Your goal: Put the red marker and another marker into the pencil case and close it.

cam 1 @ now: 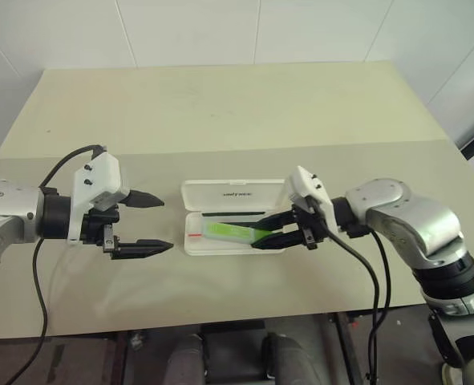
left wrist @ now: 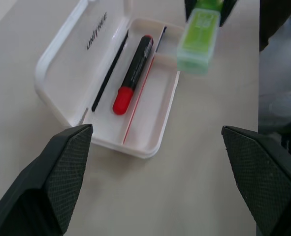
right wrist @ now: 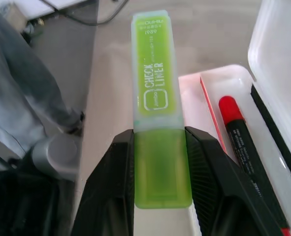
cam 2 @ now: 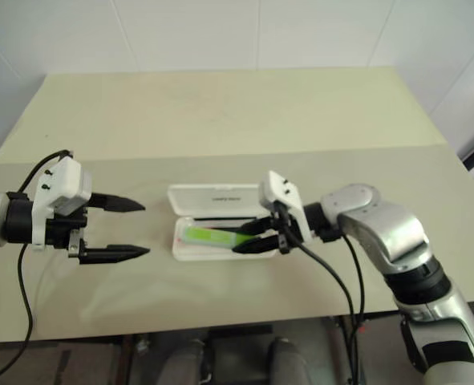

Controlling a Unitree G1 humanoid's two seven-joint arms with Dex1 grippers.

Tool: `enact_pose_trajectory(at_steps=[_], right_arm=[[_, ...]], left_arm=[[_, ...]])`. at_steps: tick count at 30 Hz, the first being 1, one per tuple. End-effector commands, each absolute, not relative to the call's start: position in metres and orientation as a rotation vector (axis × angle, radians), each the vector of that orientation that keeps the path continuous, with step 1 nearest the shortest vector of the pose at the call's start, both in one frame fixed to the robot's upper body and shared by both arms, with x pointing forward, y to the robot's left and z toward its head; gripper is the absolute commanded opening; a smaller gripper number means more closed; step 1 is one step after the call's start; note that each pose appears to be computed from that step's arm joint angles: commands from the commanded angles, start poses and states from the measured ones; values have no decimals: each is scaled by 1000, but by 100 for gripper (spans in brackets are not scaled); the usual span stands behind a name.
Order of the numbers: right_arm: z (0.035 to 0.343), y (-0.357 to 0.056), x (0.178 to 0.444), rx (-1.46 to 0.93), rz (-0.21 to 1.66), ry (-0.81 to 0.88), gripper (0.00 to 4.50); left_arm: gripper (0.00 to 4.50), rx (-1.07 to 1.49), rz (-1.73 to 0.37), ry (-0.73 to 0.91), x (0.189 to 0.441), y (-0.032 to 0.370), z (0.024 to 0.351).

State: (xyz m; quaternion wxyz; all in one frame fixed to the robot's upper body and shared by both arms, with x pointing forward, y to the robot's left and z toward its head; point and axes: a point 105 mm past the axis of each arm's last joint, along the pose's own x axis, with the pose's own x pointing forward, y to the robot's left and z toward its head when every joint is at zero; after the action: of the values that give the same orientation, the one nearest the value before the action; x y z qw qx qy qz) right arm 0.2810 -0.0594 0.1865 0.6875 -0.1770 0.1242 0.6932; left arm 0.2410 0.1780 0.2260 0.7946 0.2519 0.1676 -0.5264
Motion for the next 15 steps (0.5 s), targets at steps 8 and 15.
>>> enact_pose_trajectory(at_steps=[8, 15], right_arm=[[174, -42, 299, -545, 1596, 245, 109], [168, -31, 303, -566, 1606, 243, 109]], left_arm=[[450, 630, -1079, 430, 233, 183, 215], [450, 624, -1068, 425, 230, 181, 215]])
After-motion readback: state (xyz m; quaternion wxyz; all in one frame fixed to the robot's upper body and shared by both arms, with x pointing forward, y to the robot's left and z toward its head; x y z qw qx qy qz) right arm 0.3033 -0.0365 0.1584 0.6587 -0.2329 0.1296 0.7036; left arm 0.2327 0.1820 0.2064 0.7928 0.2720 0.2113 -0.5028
